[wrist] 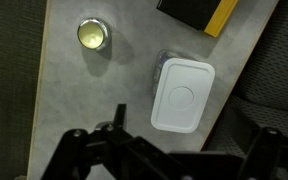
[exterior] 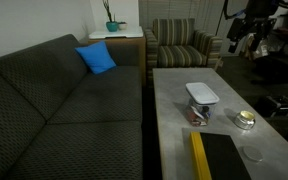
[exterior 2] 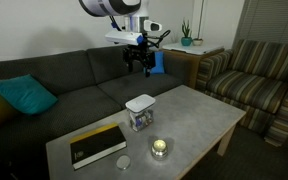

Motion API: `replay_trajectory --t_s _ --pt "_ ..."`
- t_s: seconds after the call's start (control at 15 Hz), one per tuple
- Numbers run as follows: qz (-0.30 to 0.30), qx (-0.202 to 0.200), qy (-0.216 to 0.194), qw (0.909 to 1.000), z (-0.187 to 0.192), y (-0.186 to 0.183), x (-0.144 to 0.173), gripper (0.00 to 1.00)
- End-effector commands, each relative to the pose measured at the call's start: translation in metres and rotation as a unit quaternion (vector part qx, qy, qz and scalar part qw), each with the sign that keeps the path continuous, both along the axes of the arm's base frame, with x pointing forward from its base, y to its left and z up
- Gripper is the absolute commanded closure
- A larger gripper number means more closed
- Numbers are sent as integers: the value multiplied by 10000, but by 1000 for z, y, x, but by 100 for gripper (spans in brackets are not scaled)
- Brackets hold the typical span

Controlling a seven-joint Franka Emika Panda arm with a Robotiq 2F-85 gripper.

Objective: Remove the lid from the glass object and put it on the table

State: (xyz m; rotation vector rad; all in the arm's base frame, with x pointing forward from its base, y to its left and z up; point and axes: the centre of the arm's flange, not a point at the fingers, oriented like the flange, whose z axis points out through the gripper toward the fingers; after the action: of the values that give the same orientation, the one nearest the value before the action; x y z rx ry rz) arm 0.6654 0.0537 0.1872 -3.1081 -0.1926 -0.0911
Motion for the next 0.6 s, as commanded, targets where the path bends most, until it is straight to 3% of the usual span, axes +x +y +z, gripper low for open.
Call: replay_trajectory --t_s 0.0,0.2,0.53 --pt "-17 -80 18 10000 -6 -2 4 0" --pt "73 -101 141 9998 -26 -8 25 0" --pt "412 270 -90 9987 -42 -18 78 0"
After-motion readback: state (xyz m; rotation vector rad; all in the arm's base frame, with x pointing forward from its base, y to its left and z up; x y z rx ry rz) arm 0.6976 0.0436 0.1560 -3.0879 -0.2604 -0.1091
